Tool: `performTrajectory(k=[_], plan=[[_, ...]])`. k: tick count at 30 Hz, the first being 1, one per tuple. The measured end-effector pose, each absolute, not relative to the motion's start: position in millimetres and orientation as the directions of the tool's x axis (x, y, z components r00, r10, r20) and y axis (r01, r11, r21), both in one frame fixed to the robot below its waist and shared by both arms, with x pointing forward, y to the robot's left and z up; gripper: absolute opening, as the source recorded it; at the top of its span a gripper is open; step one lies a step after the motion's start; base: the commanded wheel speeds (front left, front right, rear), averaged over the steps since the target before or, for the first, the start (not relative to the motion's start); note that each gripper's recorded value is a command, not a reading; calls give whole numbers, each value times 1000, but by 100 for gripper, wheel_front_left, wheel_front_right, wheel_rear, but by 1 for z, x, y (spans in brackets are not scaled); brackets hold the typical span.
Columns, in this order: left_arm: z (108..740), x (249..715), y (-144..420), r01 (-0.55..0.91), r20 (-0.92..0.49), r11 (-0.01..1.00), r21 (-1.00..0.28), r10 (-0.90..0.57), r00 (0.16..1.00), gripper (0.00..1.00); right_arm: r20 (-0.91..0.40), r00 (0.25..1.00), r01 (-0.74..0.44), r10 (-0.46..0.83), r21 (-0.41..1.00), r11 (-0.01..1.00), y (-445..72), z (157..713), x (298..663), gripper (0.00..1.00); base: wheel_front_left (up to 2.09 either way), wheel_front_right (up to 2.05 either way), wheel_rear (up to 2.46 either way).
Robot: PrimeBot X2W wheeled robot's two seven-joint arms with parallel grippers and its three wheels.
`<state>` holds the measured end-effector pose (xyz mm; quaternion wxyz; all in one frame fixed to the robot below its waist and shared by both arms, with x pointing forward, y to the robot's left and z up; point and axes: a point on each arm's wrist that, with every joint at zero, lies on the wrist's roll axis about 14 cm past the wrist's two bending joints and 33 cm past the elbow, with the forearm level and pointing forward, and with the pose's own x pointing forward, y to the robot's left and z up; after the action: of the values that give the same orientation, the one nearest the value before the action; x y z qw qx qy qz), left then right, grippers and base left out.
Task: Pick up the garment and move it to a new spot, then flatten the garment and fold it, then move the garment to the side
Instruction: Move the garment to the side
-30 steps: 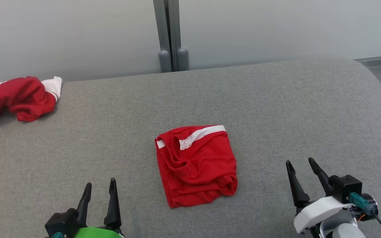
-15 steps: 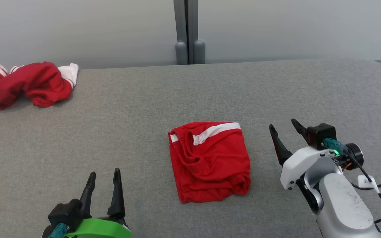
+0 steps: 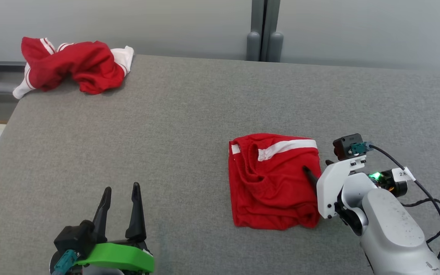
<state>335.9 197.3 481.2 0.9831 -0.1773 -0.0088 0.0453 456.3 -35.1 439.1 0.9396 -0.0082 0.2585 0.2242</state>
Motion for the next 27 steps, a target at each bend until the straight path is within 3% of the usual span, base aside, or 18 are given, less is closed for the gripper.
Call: performTrajectory(k=[9, 10, 11, 12, 13, 14, 15, 21, 27], plan=[[475, 337, 207, -129, -24, 928, -351, 128, 991, 100, -603, 682, -428, 414, 130, 894, -29, 406, 458, 100, 0, 0, 0], [474, 338, 207, -128, -27, 928, -350, 126, 992, 100, -606, 677, -427, 418, 139, 894, -28, 405, 459, 58, 0, 0, 0], [473, 339, 206, -127, -29, 928, -350, 124, 992, 100, -608, 674, -428, 420, 142, 892, -27, 404, 459, 58, 0, 0, 0], [473, 340, 205, -124, -31, 929, -349, 120, 992, 100, -608, 671, -432, 423, 143, 891, -25, 403, 460, 39, 0, 0, 0], [472, 342, 204, -119, -32, 930, -348, 116, 993, 100, -608, 670, -434, 426, 144, 889, -24, 403, 462, 33, 0, 0, 0], [473, 344, 202, -114, -31, 931, -348, 110, 993, 100, -605, 669, -438, 431, 147, 887, -22, 403, 462, 21, 0, 0, 0], [473, 346, 201, -108, -28, 931, -348, 105, 994, 100, -601, 671, -441, 434, 148, 885, -21, 403, 463, 0, 0, 0, 0], [479, 366, 186, -47, -5, 940, -338, 48, 999, 100, -551, 722, -432, 419, 115, 895, -34, 412, 478, 0, 0, 0, 0], [484, 395, 155, 65, 26, 946, -318, -60, 998, 100, -500, 802, -348, 327, 54, 936, -86, 426, 501, 0, 0, 0, 0]])
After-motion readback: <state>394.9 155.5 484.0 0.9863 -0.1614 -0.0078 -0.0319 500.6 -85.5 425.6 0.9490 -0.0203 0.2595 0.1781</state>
